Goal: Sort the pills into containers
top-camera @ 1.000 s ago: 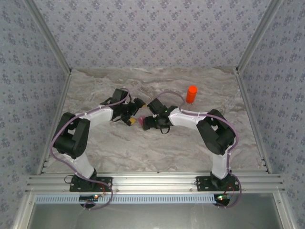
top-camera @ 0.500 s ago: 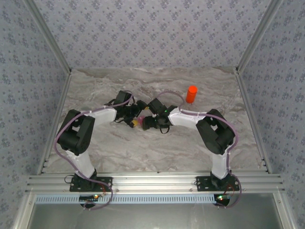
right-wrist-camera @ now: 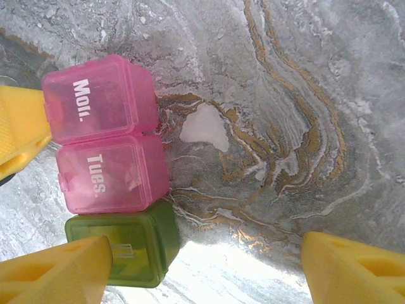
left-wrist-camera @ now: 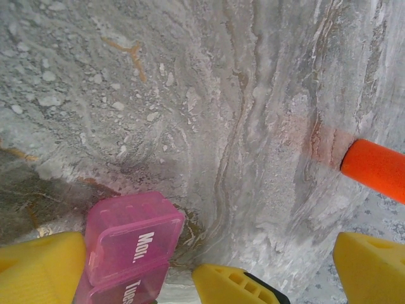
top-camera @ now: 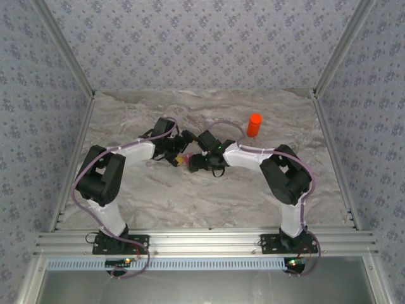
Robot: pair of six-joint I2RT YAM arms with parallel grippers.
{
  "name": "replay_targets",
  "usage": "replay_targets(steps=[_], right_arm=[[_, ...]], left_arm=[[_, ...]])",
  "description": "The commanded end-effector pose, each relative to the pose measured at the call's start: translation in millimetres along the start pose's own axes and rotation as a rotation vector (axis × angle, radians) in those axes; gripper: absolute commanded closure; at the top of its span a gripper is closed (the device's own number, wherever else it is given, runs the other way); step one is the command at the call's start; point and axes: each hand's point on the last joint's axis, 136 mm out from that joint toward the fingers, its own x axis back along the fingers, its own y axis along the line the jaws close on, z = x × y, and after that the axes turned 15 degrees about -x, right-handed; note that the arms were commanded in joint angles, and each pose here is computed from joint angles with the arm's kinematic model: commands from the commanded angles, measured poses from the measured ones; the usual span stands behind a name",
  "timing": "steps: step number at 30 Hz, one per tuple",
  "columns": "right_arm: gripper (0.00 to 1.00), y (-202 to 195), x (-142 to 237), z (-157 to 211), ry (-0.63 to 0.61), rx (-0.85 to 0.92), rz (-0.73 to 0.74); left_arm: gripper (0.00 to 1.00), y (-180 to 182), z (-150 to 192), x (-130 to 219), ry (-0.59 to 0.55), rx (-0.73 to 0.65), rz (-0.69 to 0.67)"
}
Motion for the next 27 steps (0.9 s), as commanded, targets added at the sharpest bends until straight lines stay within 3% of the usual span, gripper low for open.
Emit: replay_targets(steps=[1,20,27], right_arm=[[0.19,-9.1,-9.4,6.2,0.03,-0.006,0.043],[0.2,-17.3,-16.0,8.7,0.046,-0.004,0.068],[0.19,-1.8,4.5,-1.7,0.015,0.028,0.017]], left_arm=[[0.0,-11.1,-7.7,5.5,-0.021,-0.007,0.016],[0.0,-62.8,-14.8,25.8,-0.045,-0.037,0.16],[0.0,-42.2,-35.9,47.4,-0.111,-0.098,0.083]])
